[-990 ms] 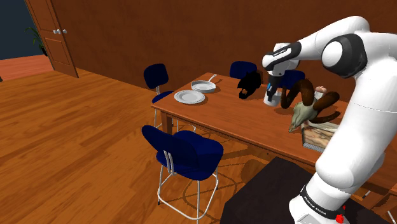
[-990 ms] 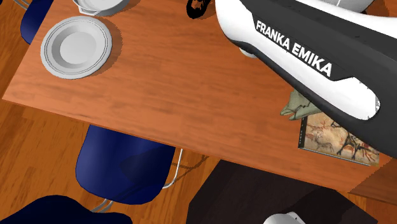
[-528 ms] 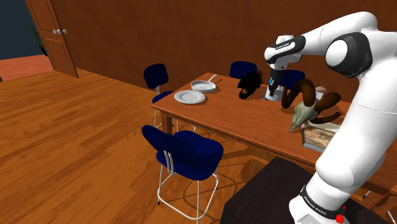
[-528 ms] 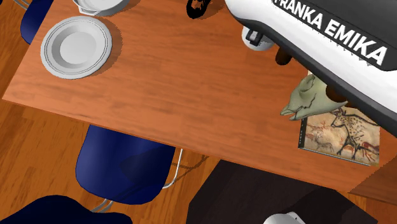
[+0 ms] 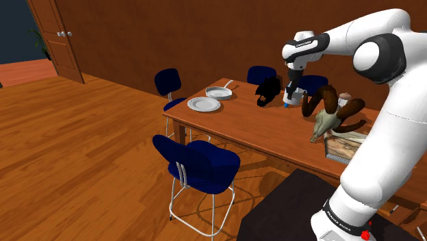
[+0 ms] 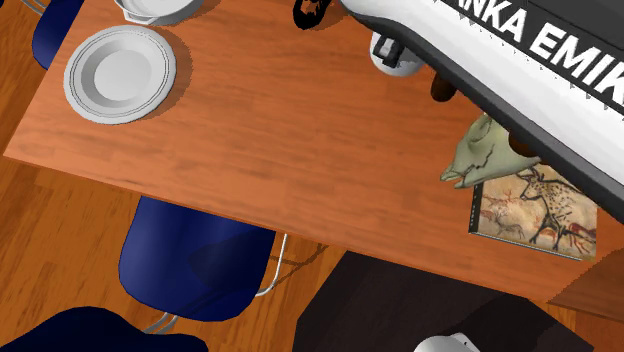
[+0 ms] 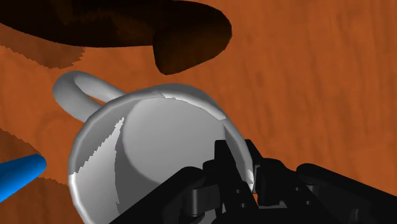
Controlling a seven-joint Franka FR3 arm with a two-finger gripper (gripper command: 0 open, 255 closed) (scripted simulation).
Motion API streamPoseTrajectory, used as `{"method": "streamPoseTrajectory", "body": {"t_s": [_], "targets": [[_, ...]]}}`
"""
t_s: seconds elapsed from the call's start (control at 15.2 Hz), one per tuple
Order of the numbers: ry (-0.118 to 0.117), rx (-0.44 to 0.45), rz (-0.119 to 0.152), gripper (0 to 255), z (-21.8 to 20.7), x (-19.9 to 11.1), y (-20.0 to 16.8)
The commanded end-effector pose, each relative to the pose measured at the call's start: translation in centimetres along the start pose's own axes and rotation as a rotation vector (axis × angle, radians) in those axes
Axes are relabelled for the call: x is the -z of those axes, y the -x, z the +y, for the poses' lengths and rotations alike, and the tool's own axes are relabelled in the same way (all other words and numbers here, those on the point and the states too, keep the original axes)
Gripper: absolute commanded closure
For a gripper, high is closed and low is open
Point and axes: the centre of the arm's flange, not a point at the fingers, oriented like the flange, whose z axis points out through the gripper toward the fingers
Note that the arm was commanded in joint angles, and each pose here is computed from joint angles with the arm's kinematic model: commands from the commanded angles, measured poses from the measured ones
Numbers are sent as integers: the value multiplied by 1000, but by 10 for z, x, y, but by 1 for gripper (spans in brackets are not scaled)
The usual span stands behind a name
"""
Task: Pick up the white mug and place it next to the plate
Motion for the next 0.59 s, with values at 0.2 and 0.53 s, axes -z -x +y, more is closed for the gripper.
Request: {"method": "streamPoseTrajectory", "body": {"t_s": [0.2,0.53], "targets": [[0,-2,0,255,-48,8,-45],[0,-2,0,255,-97,14,-88]]}}
